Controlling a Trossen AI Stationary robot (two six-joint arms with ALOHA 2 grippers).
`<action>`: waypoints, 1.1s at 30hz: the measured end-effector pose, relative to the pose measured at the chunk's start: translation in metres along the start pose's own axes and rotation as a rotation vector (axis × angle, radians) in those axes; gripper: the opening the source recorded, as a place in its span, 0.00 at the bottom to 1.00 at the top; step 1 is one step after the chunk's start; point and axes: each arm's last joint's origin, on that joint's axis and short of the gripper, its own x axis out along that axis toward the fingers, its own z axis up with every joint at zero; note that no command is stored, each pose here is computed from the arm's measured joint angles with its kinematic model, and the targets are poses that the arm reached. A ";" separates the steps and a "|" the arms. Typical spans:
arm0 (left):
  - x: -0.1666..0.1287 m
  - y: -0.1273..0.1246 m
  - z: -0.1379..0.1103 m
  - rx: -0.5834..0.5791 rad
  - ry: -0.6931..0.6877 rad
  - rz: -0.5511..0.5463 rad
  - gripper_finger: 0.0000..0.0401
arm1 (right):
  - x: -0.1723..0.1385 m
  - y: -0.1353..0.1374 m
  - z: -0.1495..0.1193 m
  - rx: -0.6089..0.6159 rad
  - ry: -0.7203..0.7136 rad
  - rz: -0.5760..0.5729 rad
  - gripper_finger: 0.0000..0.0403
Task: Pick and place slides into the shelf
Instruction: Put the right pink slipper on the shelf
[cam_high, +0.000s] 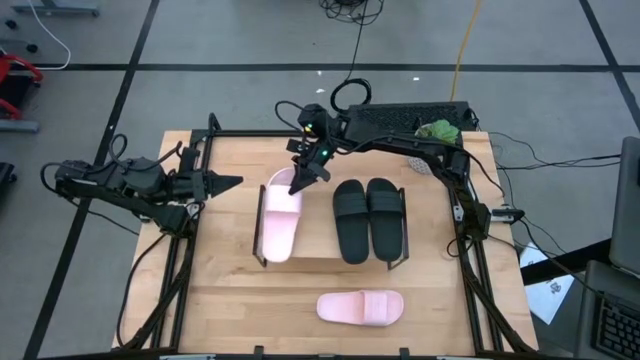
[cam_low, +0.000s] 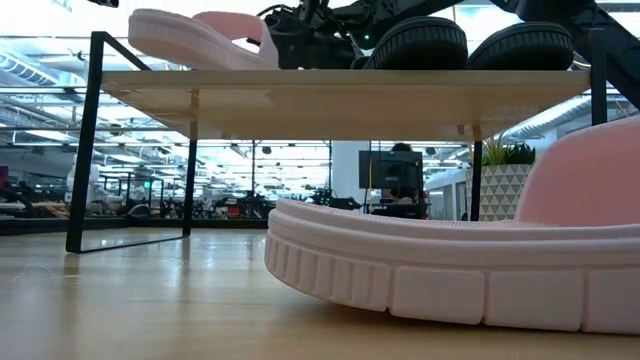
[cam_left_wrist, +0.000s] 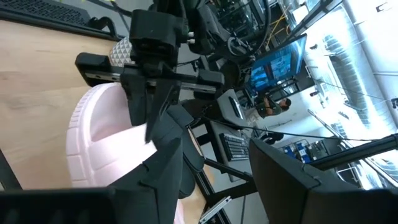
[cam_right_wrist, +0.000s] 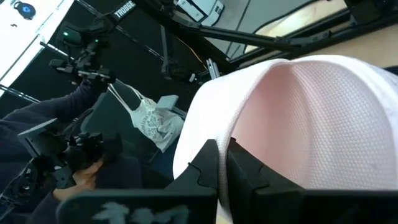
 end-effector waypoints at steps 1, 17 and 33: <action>0.000 0.000 0.000 -0.002 -0.001 -0.002 0.45 | 0.000 0.000 0.000 -0.002 0.000 -0.001 0.00; 0.000 -0.004 0.002 0.003 -0.020 -0.034 0.45 | 0.007 -0.018 -0.002 0.001 -0.002 0.010 0.00; 0.000 -0.004 0.002 0.012 -0.020 -0.033 0.45 | 0.006 -0.035 -0.007 0.009 0.002 0.015 0.00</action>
